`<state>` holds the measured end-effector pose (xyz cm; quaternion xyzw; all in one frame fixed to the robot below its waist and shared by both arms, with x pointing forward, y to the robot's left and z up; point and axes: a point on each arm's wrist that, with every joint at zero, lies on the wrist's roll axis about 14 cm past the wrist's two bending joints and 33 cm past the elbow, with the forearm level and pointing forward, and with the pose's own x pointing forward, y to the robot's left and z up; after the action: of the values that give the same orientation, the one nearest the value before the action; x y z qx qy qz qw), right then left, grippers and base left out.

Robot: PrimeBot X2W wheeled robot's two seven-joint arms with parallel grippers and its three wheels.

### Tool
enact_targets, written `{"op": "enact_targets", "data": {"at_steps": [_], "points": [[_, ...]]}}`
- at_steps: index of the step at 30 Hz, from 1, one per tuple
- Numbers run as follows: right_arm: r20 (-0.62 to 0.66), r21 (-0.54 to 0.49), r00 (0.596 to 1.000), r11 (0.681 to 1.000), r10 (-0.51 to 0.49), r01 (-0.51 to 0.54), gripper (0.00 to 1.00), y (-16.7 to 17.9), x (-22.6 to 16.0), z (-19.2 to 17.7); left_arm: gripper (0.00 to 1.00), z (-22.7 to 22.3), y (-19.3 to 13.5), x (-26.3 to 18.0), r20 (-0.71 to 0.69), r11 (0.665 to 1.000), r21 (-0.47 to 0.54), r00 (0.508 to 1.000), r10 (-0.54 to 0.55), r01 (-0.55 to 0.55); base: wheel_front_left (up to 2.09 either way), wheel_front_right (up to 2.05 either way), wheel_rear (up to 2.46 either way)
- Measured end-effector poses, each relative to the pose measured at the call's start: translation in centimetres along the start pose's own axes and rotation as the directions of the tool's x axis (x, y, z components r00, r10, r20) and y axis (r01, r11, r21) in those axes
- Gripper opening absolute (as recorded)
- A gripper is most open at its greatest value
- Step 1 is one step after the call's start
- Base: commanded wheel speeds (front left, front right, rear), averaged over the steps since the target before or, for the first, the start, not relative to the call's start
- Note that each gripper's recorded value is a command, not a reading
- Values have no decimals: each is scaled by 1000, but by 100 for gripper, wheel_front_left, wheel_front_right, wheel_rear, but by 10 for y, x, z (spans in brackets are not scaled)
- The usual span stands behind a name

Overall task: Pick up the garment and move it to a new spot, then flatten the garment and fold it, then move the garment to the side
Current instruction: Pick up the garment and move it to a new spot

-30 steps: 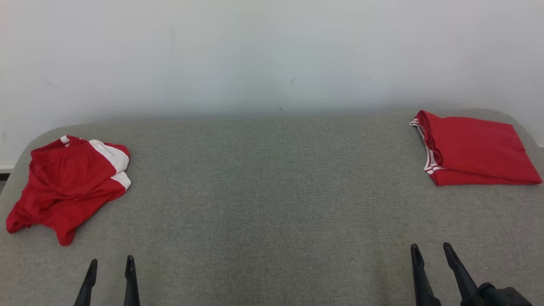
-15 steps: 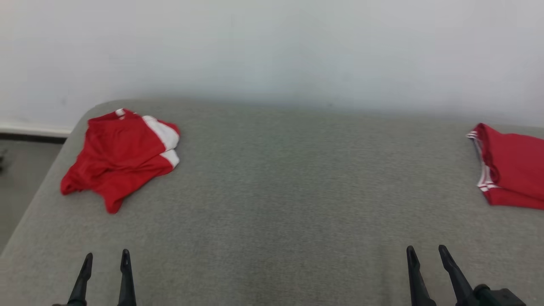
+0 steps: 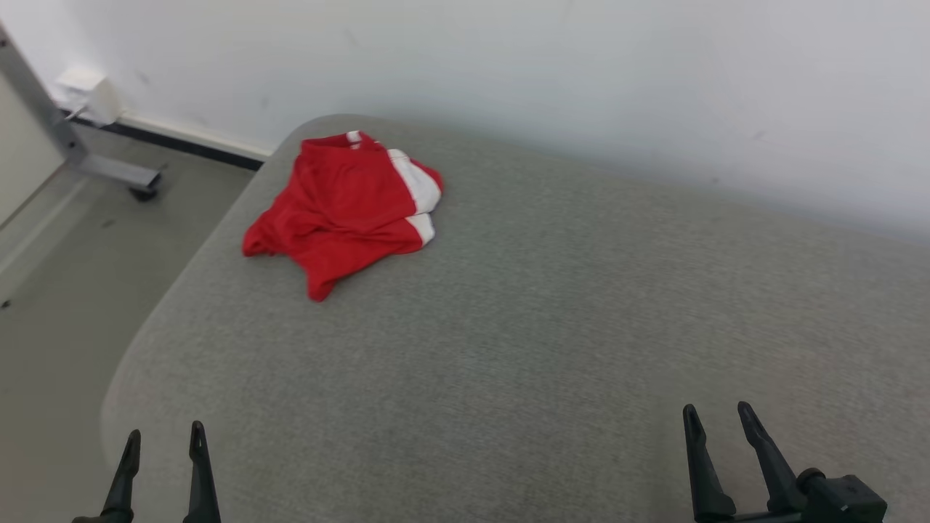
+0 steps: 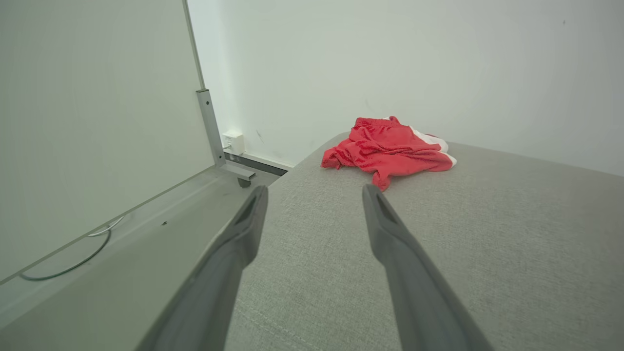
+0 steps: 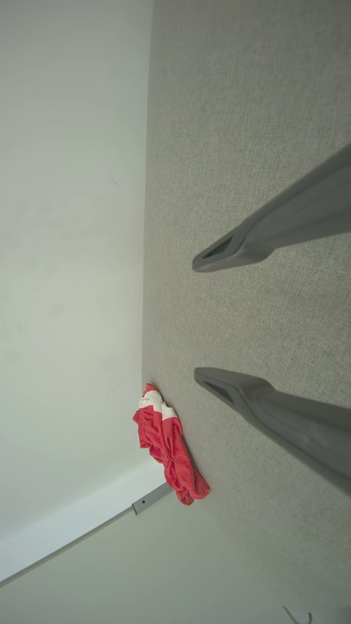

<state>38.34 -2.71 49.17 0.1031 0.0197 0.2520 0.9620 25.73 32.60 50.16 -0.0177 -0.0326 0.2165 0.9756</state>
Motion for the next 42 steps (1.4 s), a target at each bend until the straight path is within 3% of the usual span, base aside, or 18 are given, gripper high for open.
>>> {"op": "enact_targets", "data": {"at_steps": [13,26,34,42], "points": [[-41,20,984,985,171,-171,100,51,32,-15,100,6,56,-37,6,981,18,982,191,-191,0,0,0],[-37,18,985,986,169,-168,100,50,34,-14,100,7,55,-32,10,983,11,983,185,-185,0,0,0],[-9,-17,994,994,112,-112,100,24,37,-1,100,46,39,26,125,994,-5,986,107,-107,0,0,0],[28,-51,1000,999,9,-8,100,-24,42,13,100,94,-5,117,228,1000,21,973,-26,22,0,0,0]]}}
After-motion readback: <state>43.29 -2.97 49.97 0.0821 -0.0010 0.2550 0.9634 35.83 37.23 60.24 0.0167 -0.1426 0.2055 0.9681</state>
